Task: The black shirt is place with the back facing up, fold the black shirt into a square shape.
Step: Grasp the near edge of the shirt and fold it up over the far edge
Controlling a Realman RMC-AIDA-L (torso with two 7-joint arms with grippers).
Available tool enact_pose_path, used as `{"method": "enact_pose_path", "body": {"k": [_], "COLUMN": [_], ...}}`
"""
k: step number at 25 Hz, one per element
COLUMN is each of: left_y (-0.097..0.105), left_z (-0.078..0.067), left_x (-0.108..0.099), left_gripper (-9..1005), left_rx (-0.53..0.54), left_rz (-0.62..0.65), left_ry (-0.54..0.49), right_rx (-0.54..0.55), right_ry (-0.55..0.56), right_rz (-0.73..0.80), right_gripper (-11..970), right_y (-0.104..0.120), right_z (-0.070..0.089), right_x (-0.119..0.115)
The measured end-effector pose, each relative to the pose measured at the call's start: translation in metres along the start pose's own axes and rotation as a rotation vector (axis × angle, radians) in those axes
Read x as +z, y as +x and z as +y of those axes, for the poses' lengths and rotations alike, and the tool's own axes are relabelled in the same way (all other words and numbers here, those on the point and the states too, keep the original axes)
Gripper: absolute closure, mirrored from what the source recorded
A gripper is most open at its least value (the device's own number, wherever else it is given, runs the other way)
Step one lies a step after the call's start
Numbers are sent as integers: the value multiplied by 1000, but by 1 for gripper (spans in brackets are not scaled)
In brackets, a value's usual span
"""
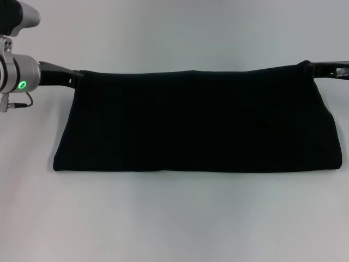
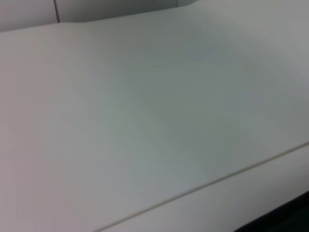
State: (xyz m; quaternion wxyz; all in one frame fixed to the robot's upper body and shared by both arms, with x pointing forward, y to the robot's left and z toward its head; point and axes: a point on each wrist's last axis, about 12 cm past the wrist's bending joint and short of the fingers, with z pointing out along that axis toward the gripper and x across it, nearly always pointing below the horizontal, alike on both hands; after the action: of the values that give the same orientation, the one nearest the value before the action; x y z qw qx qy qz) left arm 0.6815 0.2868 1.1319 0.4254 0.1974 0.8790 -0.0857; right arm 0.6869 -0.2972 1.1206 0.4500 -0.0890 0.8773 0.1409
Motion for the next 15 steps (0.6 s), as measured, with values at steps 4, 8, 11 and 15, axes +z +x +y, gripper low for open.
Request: {"method": "enact_pose_path", "body": {"k": [4, 8, 11, 15], "left_y": [-6, -10, -10, -9], "left_z": [-2, -4, -5, -6], "left_x": [2, 3, 4, 5], "left_gripper": [903, 892, 884, 873], "left_rx": [14, 26, 32, 33], "left_rz": [-14, -27, -29, -28], "left_ry": [-11, -24, -25, -29], "right_rx": [-4, 0, 2, 2], "right_ry": [1, 2, 3, 6], "right_rz": [3, 4, 6, 5], "right_gripper": [918, 918, 918, 918], "right_y": [0, 1, 2, 2], "right_z": [1, 0, -1, -1], "right_x": [1, 0, 0, 0]}}
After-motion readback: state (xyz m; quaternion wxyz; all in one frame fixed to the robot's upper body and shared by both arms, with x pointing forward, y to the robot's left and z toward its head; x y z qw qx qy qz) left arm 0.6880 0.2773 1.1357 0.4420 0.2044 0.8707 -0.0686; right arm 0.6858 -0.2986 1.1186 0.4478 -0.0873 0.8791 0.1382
